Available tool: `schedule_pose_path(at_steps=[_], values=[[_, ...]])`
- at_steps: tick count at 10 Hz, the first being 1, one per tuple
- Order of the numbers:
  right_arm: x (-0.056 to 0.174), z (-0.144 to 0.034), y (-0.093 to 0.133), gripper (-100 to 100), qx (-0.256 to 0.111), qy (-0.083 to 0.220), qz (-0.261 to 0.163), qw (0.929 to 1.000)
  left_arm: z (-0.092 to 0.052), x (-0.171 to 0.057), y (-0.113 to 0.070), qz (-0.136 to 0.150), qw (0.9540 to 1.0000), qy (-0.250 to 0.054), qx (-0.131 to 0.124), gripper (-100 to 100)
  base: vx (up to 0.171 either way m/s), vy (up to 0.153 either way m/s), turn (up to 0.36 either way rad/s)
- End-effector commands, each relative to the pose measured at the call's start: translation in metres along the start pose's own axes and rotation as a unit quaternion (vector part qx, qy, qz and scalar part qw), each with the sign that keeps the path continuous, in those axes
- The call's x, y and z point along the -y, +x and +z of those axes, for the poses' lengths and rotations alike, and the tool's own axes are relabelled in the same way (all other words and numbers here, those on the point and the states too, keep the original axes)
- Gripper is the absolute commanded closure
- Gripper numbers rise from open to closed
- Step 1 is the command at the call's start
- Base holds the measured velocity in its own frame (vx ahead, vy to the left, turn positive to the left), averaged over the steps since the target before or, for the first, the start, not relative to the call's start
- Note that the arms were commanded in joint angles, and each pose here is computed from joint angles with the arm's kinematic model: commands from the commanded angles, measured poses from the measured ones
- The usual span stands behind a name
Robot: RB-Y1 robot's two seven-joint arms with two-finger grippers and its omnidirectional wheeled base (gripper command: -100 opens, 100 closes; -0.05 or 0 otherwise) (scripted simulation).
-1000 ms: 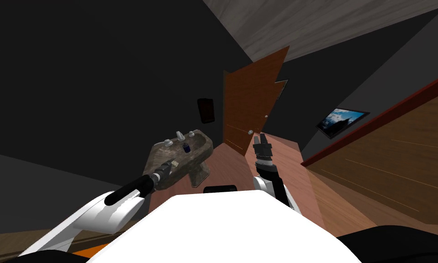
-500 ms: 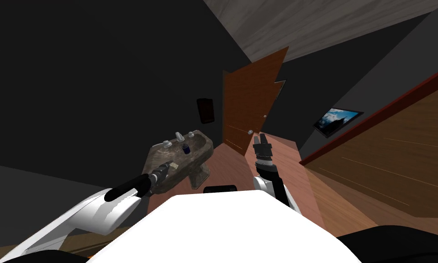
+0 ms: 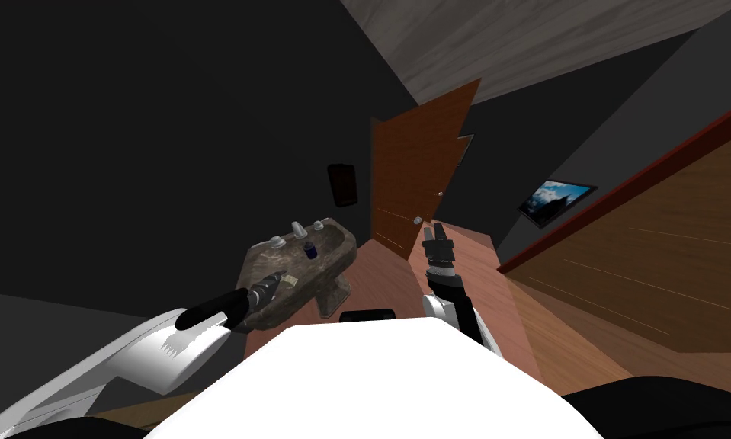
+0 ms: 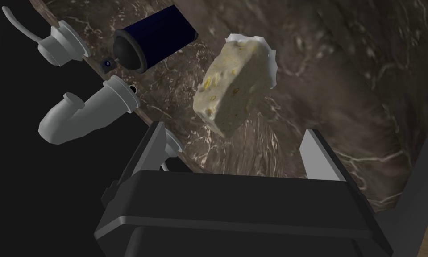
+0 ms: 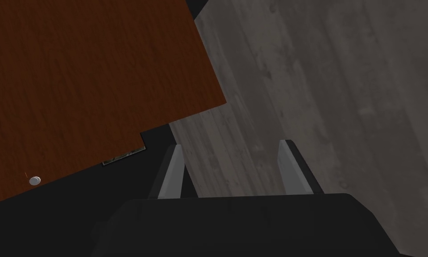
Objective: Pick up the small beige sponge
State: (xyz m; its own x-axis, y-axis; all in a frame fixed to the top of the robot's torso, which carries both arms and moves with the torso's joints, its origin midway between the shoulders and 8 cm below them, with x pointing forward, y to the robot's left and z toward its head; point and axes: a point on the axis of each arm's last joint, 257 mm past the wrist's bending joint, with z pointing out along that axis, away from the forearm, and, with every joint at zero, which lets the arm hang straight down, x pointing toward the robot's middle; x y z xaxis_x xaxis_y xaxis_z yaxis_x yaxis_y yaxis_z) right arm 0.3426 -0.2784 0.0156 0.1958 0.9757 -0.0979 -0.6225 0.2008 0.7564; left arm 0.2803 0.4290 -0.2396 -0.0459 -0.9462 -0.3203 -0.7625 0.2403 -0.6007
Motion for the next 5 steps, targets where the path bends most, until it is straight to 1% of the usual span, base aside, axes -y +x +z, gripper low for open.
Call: schedule_pose_path(at_steps=[1,3,4,5], values=[[0.000,0.000,0.000,0,0.000,0.000,0.000,1.0000,-0.005,-0.003,-0.001,0.014,0.9998,-0.016,0.002,-100,0.025,0.044,-0.054],[0.000,0.000,0.000,0,0.000,0.000,0.000,1.0000,-0.012,-0.002,0.003,0.030,0.9992,-0.025,-0.001,-100,0.022,0.039,-0.034],[0.000,0.000,0.000,0,0.000,0.000,0.000,1.0000,-0.020,0.001,0.010,0.045,0.9986,-0.027,-0.006,-100,0.018,0.035,-0.045],[0.000,0.000,0.000,0,0.000,0.000,0.000,1.0000,-0.023,0.003,0.013,0.050,0.9984,-0.026,-0.009,-100,0.012,0.027,-0.031]])
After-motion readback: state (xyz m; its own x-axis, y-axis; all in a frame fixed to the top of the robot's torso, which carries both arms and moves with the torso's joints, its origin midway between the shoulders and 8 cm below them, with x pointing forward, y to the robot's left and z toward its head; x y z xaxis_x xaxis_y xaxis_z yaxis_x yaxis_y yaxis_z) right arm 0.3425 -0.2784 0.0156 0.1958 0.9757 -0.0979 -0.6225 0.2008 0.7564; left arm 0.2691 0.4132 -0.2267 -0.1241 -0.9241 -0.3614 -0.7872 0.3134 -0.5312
